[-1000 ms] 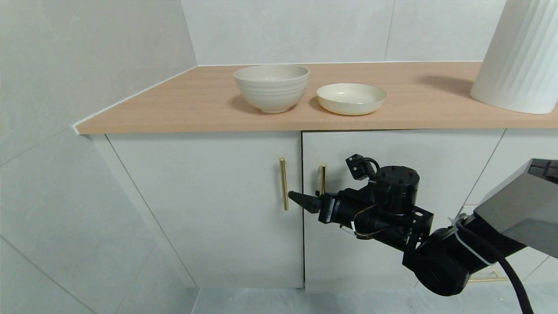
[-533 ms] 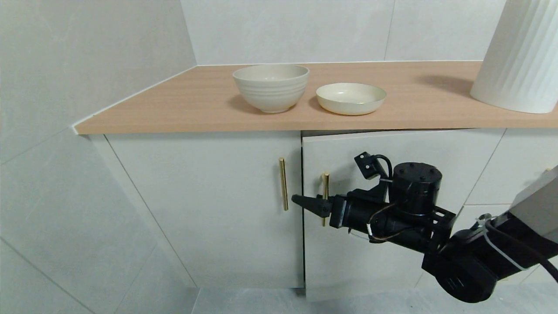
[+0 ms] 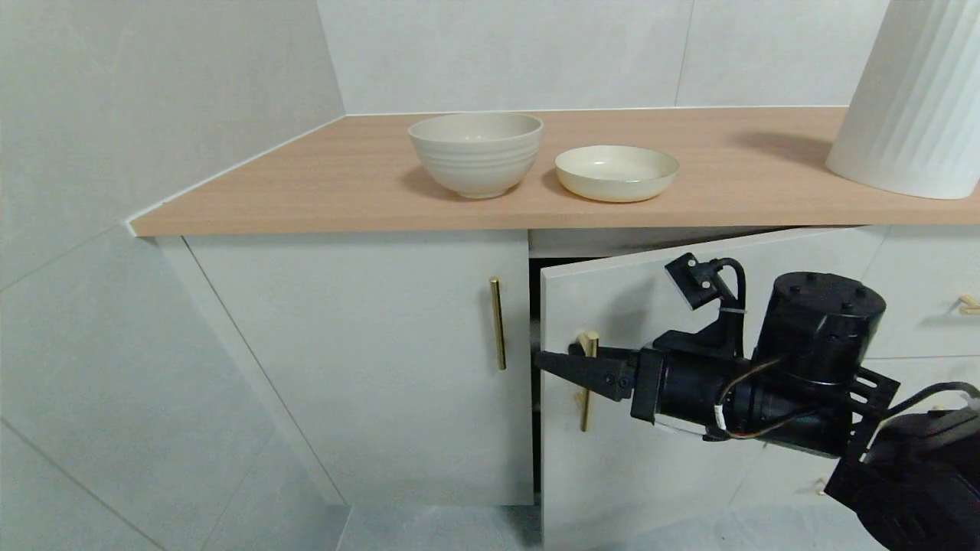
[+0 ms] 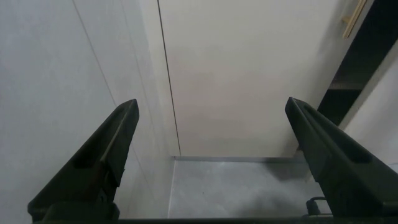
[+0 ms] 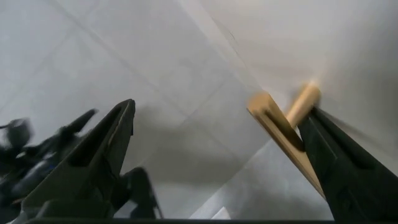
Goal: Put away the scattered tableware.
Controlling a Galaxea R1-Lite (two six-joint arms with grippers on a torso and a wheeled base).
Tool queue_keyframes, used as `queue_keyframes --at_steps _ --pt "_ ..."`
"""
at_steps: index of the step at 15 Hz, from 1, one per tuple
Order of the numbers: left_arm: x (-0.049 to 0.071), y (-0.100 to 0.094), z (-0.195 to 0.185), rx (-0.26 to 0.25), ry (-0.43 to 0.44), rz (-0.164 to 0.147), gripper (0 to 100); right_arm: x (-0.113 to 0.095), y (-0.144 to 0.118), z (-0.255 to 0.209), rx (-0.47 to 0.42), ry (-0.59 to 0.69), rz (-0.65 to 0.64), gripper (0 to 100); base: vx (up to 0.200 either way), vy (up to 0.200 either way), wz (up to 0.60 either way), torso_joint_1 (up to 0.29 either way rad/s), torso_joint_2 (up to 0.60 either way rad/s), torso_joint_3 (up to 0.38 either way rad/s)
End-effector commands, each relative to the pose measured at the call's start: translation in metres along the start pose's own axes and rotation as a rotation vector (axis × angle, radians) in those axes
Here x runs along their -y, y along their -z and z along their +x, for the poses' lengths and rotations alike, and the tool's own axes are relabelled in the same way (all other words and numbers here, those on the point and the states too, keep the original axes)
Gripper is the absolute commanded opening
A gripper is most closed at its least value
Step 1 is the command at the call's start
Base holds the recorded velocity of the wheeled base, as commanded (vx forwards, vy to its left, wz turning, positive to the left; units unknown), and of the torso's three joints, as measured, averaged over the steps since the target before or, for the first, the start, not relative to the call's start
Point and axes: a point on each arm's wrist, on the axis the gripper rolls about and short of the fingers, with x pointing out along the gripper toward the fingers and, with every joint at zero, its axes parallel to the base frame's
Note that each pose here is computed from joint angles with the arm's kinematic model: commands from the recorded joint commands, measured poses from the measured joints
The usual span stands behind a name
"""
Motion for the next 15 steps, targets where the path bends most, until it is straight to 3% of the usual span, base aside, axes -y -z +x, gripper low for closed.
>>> queue_keyframes --at_steps 1,10,13,14,15 --pt "0.000 0.000 0.000 0.000 0.000 0.000 100 -0.015 -0.006 -0.017 0.020 -0.031 -0.019 100 0.000 0.000 0.00 0.000 0.00 0.000" --pt "0.000 -0.002 0.000 0.013 -0.005 0.000 100 -0.019 0.017 -0.029 -0.062 -0.038 0.013 100 0.000 0.000 0.00 0.000 0.00 0.000" --pt "0.000 -0.025 -0.007 0.102 0.004 -0.006 100 -0.024 0.017 -0.029 -0.061 -0.052 0.009 100 0.000 0.000 0.00 0.000 0.00 0.000" --pt "0.000 -0.036 -0.010 0.082 0.024 -0.006 100 -0.025 0.016 -0.030 -0.055 -0.055 0.006 100 0.000 0.000 0.00 0.000 0.00 0.000" --pt "0.000 -0.052 -0.010 0.030 0.087 -0.005 100 -0.026 0.015 -0.031 -0.053 -0.056 0.005 100 0.000 0.000 0.00 0.000 0.00 0.000"
